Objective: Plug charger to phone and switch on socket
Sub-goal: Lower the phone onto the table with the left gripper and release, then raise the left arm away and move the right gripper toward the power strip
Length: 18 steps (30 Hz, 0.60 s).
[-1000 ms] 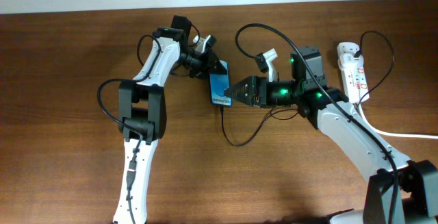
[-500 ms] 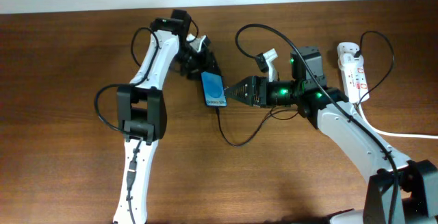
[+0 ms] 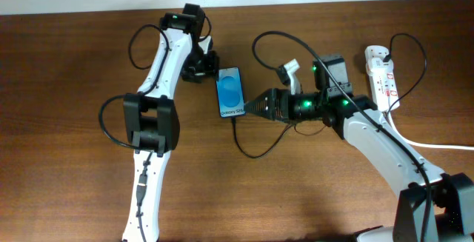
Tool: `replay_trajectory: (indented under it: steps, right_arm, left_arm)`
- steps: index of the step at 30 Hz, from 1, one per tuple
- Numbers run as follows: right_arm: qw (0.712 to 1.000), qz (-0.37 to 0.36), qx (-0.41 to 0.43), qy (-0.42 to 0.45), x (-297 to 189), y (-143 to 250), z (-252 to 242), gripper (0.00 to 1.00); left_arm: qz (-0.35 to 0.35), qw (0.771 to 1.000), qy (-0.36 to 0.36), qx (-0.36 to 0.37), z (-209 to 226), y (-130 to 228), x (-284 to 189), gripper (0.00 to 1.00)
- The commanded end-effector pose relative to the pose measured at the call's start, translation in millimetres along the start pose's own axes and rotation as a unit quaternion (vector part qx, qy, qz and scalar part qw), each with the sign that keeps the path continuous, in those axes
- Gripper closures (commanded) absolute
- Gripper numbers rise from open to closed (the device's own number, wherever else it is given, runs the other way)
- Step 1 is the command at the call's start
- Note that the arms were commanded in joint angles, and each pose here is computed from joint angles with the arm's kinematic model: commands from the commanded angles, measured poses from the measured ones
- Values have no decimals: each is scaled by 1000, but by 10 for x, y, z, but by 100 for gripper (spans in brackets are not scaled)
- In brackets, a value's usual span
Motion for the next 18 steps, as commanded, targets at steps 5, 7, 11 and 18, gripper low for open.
replay_trajectory:
  steps: [5, 7, 11, 18]
  right_arm:
    - [975, -87, -66, 195, -426, 204, 141, 2]
    - [954, -106, -56, 274, -613, 274, 216, 2]
    - [911, -144, -42, 383, -988, 333, 517, 1]
    - [847, -322, -48, 420, -1878, 203, 1227, 2]
  left_arm:
    - [-223, 973, -48, 43, -370, 216, -2082, 32]
    - [-250, 966, -50, 48, -456, 381, -2399, 29]
    - [-275, 959, -53, 53, -561, 632, -2754, 0]
    - [-253, 965, -51, 49, -560, 693, -2723, 1]
Point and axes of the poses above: each gripper's point midway between its finger pads, its own x axis out along the fingers, its own z axis along the line the jaws close on, y = z × x, the point moved 10 cm from there along -x, back along the fingers, and after that the axes turned 15 degrees about x, right-handed, at the moved point
